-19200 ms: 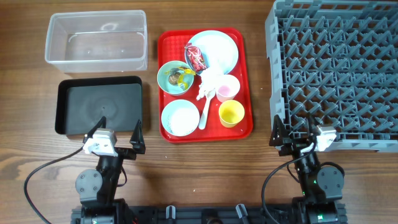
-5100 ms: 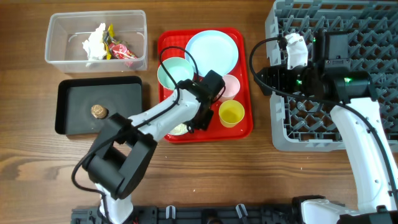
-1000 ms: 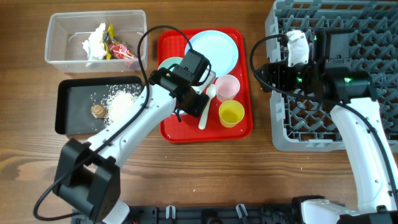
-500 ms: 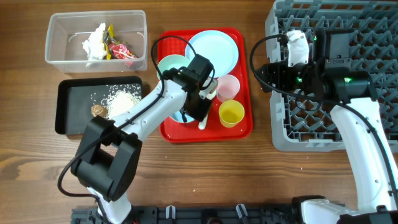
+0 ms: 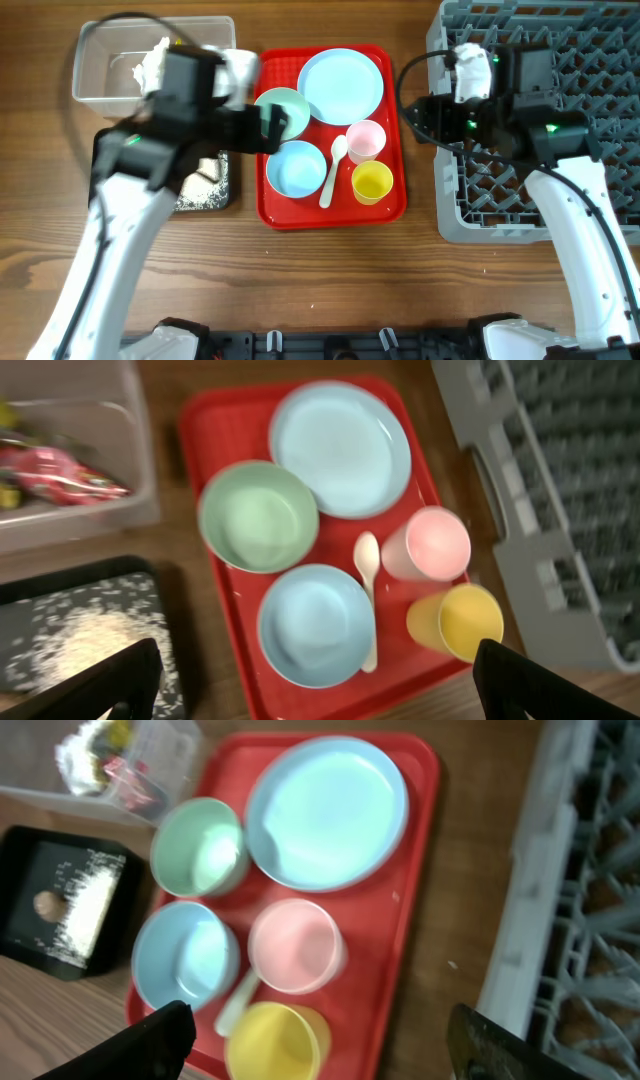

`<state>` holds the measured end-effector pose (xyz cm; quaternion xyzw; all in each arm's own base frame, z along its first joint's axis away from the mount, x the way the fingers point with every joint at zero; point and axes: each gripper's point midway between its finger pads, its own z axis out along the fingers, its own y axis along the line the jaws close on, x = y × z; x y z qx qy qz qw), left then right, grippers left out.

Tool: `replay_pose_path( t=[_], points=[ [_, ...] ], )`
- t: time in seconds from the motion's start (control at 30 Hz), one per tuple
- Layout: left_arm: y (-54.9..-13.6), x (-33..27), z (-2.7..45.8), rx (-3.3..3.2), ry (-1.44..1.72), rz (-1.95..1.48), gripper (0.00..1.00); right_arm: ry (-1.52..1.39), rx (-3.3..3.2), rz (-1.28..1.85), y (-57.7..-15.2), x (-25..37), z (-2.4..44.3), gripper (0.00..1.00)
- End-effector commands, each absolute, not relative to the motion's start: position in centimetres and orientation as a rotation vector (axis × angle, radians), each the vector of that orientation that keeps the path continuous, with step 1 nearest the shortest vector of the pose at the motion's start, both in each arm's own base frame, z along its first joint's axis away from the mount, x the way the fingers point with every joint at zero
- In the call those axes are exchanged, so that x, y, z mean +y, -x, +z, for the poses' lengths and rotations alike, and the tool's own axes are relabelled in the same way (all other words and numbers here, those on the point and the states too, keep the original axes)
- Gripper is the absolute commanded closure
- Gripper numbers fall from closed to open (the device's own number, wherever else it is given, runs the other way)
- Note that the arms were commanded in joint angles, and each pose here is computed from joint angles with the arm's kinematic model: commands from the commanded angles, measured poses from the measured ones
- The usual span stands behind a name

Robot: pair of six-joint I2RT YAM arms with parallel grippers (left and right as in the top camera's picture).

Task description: Sort waste into correct bins and load items into the dishwasher rack

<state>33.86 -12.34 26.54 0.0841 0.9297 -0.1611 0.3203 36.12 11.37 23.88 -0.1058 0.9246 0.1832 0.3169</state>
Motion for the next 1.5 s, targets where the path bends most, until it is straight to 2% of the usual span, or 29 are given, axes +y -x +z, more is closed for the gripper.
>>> replay_pose_path(
  t=[0.0,0.1,0.23,0.3,0.43,0.53,0.67,0.73,0.83,0.93,1.07,1.17,1.27,1.47],
  points=[
    [-33.7,-8.4,28.7,2.391,-0.051,-0.401,0.00,0.308,2.338,0.419,-36.6,15.3,27.3,0.17],
    [-33.6,-7.8,27.6,2.437,-0.028,-0.389,0.00,0.376,2.326,0.380,-35.8,18.9,26.9,0.18],
    [-34.1,-7.5,25.2,2.525,-0.006,-0.353,0.00,0.574,2.444,0.413,-34.1,24.5,21.6,0.18],
    [-34.3,-7.5,23.6,2.579,0.000,-0.349,0.00,0.660,2.535,0.396,-33.2,26.8,17.6,0.23],
    [-34.9,-6.8,21.6,2.641,0.024,-0.285,0.00,0.738,2.725,0.305,-32.3,27.4,10.2,0.30],
    [-35.0,-6.8,21.5,2.645,0.025,-0.284,0.00,0.767,2.752,0.285,-32.7,27.8,7.7,0.31],
    [-35.0,-6.8,21.5,2.646,0.025,-0.285,0.00,0.851,2.759,0.251,-33.3,28.2,4.2,0.46],
    [-35.0,-6.8,21.5,2.646,0.025,-0.285,0.00,0.868,2.784,0.235,-33.3,28.1,2.5,0.48],
    [-35.0,-6.8,21.5,2.646,0.025,-0.285,0.00,0.866,2.786,0.230,-33.4,28.1,2.1,0.61],
    [-35.0,-6.8,21.5,2.646,0.025,-0.285,0.00,0.858,2.779,0.235,-33.6,28.3,2.3,0.67],
    [-35.0,-6.8,21.5,2.645,0.025,-0.285,0.00,0.814,2.780,0.246,-33.8,28.2,3.1,0.69],
    [-35.0,-6.8,21.5,2.645,0.025,-0.285,0.00,0.734,2.807,0.253,-33.6,27.9,3.8,0.64],
    [-35.0,-6.8,21.5,2.644,0.025,-0.285,0.00,0.665,2.832,0.242,-33.6,27.6,3.8,0.64],
    [-35.0,-6.8,21.5,2.645,0.025,-0.285,0.00,0.658,2.820,0.228,-33.9,27.5,3.8,0.75]
  ],
)
